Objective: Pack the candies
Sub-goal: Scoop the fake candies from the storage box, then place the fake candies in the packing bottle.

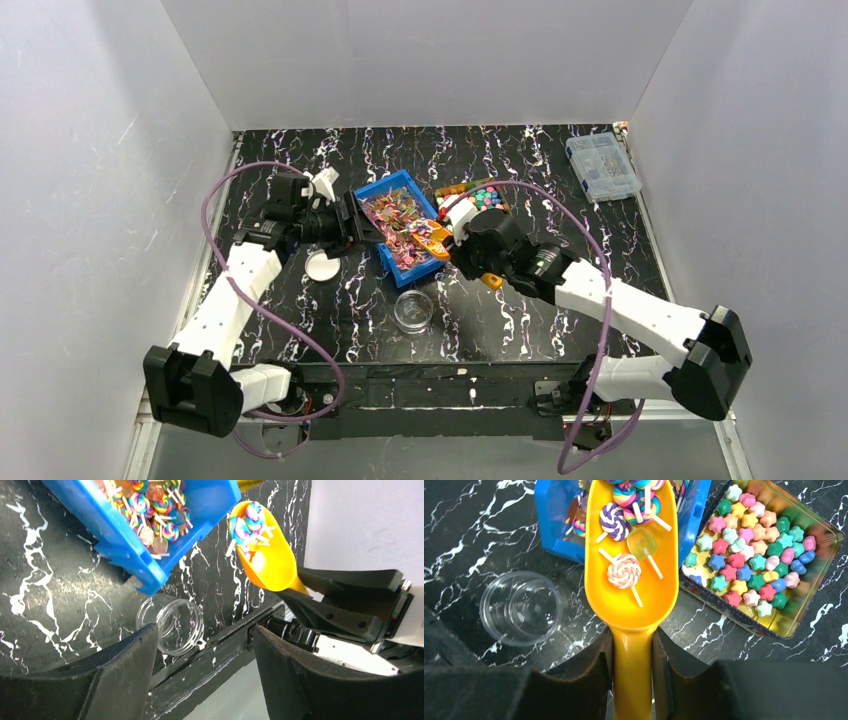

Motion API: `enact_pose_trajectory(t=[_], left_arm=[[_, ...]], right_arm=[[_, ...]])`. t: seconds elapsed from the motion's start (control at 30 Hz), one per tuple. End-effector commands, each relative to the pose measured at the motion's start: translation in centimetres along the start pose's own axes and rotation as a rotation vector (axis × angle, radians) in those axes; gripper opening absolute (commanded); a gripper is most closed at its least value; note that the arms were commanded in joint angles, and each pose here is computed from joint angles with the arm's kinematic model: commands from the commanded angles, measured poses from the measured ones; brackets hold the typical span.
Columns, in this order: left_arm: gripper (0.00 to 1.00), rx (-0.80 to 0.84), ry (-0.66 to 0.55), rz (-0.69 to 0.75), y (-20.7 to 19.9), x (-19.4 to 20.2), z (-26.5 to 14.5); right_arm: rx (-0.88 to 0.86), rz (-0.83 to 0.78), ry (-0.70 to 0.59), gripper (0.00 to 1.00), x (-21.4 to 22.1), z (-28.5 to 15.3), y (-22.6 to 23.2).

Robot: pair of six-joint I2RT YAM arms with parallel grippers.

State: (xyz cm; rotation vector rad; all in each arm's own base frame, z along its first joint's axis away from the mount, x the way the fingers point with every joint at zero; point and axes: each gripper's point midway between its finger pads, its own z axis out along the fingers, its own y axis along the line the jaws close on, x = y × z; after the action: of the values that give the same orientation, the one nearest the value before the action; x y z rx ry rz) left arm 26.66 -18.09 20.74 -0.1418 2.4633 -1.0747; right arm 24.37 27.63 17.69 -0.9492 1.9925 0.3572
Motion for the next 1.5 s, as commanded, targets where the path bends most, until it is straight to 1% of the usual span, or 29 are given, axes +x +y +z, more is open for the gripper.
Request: enact_pose_trajectory(t=[0.0, 0.1, 0.33, 0.7, 0.9, 1.13, 1.47], left_arm=[[0.68, -0.014, 0.022, 0.036, 0.5, 2.5, -1.6], [0.69, -0.026, 0.011, 0.053, 0.8, 3.4, -2.4], [0.69, -0.021, 0.004, 0.075, 1.4, 5.7, -3.7], [0.7, -0.006, 0.008, 0.104, 2.3, 8.3, -4.6], [0.7, 0.001, 0.014, 0.115, 2.6, 9.2, -4.7], [0.7, 0.007, 0.029, 0.125, 3.1, 10.0, -4.6], [0.71, 0.017, 0.049, 0.141, 3.3, 10.3, -4.4]], right_arm=[[-0.065, -0.033, -0.021, 0.01, -0.4, -2.8, 1.1], [-0.082, -0.053, 0.015, 0.01, 0.2, -4.3, 1.7], [-0.128, -0.096, 0.043, 0.01, 0.7, -7.3, 4.6], [-0.137, -0.113, 0.125, 0.01, 2.8, -10.2, 8.4], [-0.131, -0.122, 0.197, 0.01, 3.8, -10.5, 9.4], [-0.096, -0.162, 0.332, 0.01, 4.9, -9.6, 9.7], [-0.095, -0.2, 0.445, 0.01, 5.6, -8.7, 10.6]])
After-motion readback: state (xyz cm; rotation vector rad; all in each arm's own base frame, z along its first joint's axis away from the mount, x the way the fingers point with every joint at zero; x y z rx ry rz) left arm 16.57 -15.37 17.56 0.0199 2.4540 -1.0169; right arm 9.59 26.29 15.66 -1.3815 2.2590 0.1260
